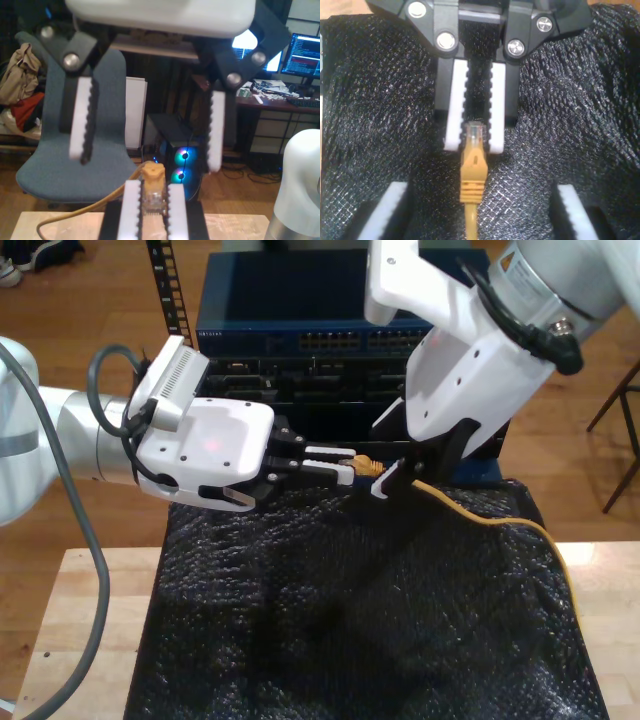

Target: Grab the cable and plug it in

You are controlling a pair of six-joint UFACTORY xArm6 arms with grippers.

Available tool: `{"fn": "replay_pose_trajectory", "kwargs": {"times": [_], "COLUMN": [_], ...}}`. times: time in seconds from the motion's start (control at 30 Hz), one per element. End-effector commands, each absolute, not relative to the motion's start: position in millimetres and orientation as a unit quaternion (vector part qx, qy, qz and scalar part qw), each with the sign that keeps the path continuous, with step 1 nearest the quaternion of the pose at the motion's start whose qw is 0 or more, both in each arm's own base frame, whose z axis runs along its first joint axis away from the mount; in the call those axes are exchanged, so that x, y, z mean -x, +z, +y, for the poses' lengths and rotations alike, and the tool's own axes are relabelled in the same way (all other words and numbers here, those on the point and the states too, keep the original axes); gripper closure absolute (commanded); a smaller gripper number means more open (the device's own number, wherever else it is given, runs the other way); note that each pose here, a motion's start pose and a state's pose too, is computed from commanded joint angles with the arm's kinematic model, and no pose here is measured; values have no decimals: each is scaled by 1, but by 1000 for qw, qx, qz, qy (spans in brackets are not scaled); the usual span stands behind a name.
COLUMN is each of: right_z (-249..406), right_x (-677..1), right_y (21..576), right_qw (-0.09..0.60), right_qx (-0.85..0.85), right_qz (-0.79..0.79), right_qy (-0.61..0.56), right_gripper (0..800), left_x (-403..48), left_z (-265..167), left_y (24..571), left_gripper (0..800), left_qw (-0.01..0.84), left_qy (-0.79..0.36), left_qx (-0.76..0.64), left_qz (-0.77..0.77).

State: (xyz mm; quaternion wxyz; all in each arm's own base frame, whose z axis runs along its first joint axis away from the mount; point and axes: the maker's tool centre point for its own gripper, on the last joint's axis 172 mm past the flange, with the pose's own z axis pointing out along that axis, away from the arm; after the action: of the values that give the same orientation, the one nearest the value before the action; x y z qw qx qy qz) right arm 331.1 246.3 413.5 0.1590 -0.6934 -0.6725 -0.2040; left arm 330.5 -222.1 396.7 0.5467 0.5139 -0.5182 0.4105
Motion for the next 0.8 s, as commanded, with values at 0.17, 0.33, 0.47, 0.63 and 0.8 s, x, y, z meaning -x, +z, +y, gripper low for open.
{"fn": "replay_pose_trajectory", "kwargs": {"times": [0.17,0.33,0.47,0.63,0.8], "right_z": [241,240,237,229,226], "right_x": [-323,-317,-313,-304,-302], "right_y": [416,417,424,437,450], "right_qw": [150,147,141,123,99], "right_qx": [675,669,665,648,618], "right_qz": [-690,-696,-697,-707,-724], "right_qy": [-212,-217,-227,-256,-290], "right_gripper": [90,14,17,17,22], "left_x": [-330,-328,-326,-333,-318], "left_z": [-223,-224,-224,-215,-214], "left_y": [396,398,397,402,413], "left_gripper": [798,798,798,798,797], "left_qw": [558,594,618,644,680], "left_qy": [402,377,355,349,319], "left_qx": [-515,-523,-528,-531,-514], "left_qz": [-511,-482,-462,-427,-414]}}
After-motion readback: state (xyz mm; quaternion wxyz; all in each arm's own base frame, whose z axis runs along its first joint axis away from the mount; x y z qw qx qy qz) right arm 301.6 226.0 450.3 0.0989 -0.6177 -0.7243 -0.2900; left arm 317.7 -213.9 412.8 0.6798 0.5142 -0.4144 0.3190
